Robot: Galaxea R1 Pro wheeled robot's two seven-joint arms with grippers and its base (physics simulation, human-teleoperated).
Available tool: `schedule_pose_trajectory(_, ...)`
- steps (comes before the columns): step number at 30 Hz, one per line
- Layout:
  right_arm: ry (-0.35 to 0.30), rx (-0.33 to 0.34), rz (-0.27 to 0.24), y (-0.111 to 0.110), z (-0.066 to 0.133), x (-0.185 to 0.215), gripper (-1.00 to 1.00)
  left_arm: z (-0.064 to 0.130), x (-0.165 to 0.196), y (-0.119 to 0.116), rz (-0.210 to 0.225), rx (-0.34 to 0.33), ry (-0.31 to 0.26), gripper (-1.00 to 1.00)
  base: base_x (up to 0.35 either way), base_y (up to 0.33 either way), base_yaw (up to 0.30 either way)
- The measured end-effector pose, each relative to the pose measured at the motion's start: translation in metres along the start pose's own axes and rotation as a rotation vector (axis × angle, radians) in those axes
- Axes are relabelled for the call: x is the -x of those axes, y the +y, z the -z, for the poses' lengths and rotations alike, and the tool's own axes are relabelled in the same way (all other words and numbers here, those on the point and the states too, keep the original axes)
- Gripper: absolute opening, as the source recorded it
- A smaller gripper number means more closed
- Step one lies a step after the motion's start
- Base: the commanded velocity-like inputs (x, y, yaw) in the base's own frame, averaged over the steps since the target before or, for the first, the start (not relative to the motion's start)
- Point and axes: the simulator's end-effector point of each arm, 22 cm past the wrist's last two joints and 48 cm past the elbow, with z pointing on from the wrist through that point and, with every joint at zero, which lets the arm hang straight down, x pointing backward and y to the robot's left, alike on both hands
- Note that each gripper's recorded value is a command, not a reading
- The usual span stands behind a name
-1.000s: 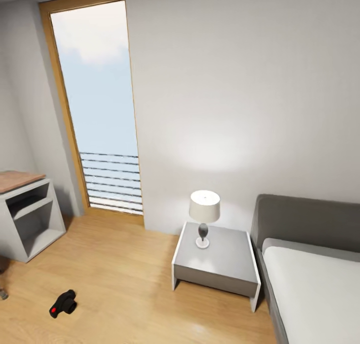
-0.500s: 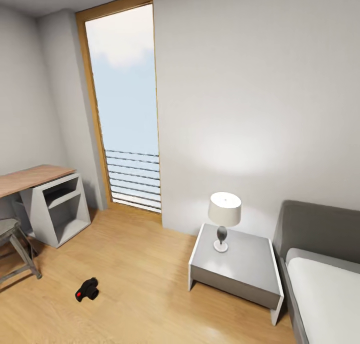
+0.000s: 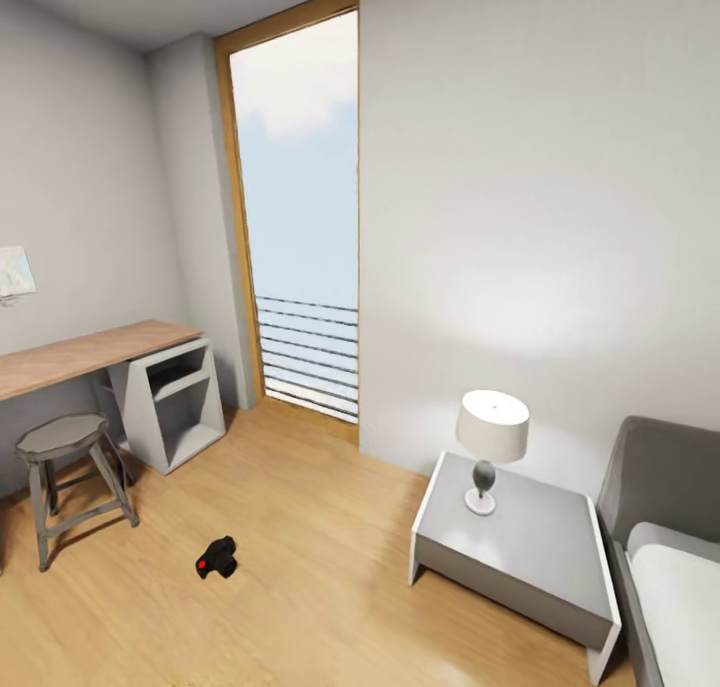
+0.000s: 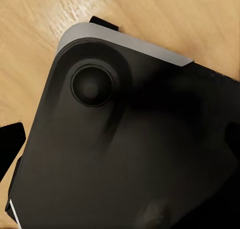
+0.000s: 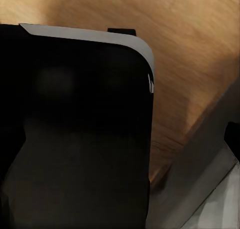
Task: Attach the digital camera to the camera tripod in the bedroom.
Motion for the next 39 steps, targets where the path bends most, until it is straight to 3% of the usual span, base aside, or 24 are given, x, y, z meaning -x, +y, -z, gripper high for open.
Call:
schedule_pose_trajectory(14,0.0,0.001,0.0,0.0003,0.0001,-0.0001,1.0,0.0001,-0.0003,0.0007,0.0,0.001,0.0,1.0,0.046,0.015,0.101)
schedule_pose_trajectory(39,0.0,0.006,0.0,0.0006,0.0001,-0.0002,1.0,0.0002,-0.0002,0.0001,0.0,0.0,0.0,1.0,0.273,0.182,0.002)
